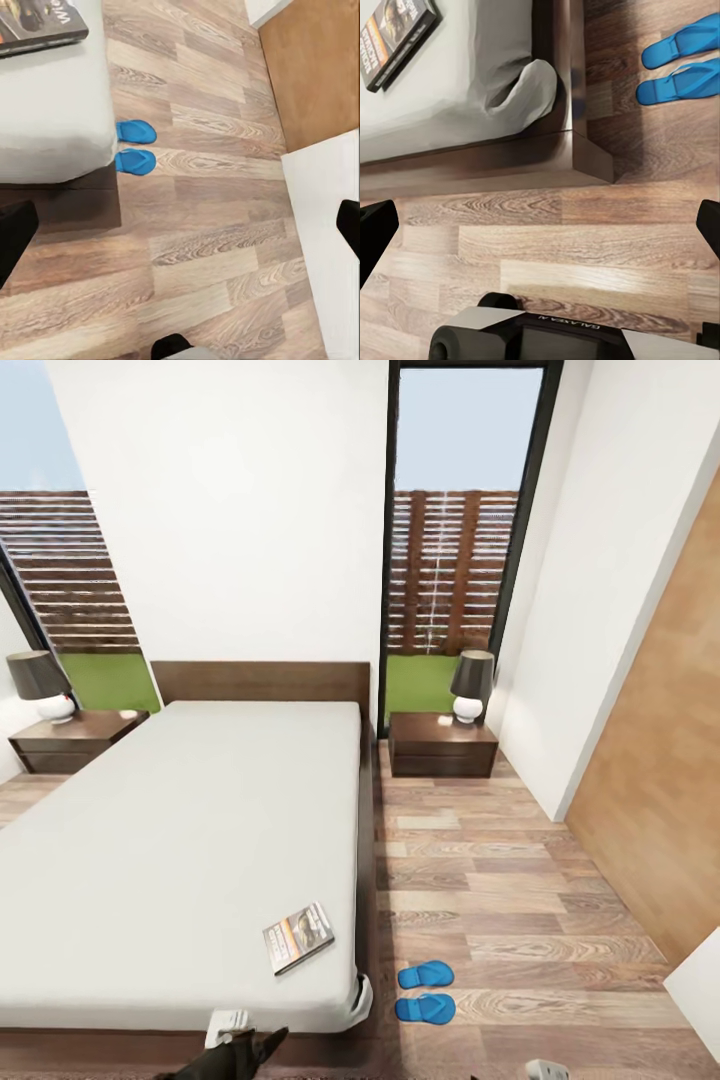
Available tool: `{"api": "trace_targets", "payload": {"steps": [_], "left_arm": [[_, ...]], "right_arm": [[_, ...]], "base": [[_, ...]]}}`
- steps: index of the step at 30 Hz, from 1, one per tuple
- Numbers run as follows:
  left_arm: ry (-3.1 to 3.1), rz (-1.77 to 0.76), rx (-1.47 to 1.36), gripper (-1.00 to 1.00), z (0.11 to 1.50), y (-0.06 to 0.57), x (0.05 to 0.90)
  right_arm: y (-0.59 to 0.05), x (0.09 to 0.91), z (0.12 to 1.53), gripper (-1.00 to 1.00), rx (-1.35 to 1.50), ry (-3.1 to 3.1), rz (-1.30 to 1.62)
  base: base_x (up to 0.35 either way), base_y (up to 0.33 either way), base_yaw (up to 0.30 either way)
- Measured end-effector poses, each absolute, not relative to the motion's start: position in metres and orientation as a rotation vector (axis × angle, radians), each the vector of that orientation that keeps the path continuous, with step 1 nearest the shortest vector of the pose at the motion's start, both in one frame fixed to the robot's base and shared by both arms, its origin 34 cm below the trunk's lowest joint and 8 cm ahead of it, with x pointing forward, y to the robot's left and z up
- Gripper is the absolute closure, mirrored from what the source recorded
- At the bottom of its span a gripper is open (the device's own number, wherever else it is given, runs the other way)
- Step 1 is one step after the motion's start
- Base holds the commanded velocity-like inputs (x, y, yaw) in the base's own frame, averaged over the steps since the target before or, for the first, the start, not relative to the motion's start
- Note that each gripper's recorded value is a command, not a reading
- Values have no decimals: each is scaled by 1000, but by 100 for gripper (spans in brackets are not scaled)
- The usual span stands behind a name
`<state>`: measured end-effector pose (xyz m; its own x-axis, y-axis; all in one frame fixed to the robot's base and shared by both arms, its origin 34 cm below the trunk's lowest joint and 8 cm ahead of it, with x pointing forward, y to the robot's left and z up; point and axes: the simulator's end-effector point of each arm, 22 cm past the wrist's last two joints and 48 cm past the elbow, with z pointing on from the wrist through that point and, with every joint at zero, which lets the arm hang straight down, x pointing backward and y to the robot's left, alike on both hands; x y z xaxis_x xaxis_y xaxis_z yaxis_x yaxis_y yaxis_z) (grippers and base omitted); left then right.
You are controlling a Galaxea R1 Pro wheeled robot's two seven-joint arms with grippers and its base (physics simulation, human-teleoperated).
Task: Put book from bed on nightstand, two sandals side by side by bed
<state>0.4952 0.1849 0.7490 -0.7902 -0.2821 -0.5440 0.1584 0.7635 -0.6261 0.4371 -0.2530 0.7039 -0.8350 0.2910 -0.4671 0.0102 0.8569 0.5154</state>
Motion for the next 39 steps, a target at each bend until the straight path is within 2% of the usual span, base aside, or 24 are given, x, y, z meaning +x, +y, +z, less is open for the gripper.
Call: {"api": "trace_targets", "payload": {"steps": [7,16,22,29,34,39], "left_arm": [[2284,-1107,-47,-100,827,174,566],[2098,-1178,61,-100,986,155,670],[2152,-996,-85,-100,989,180,722],[2144,-818,-464,-100,951,237,748],[2195,-813,-554,-100,908,216,736],[2235,-761,-588,-100,891,220,731]], "right_arm": [[-253,433,700,-100,223,2493,685],[-253,429,696,-100,228,2506,684],[-253,426,693,-100,230,2516,685],[-253,423,689,-100,237,2526,685],[-255,421,687,-100,243,2531,682],[-256,419,685,-100,246,2539,682]], "base": [[0,0,0],[0,0,0],[0,0,0],[0,0,0],[0,0,0],[0,0,0]]}}
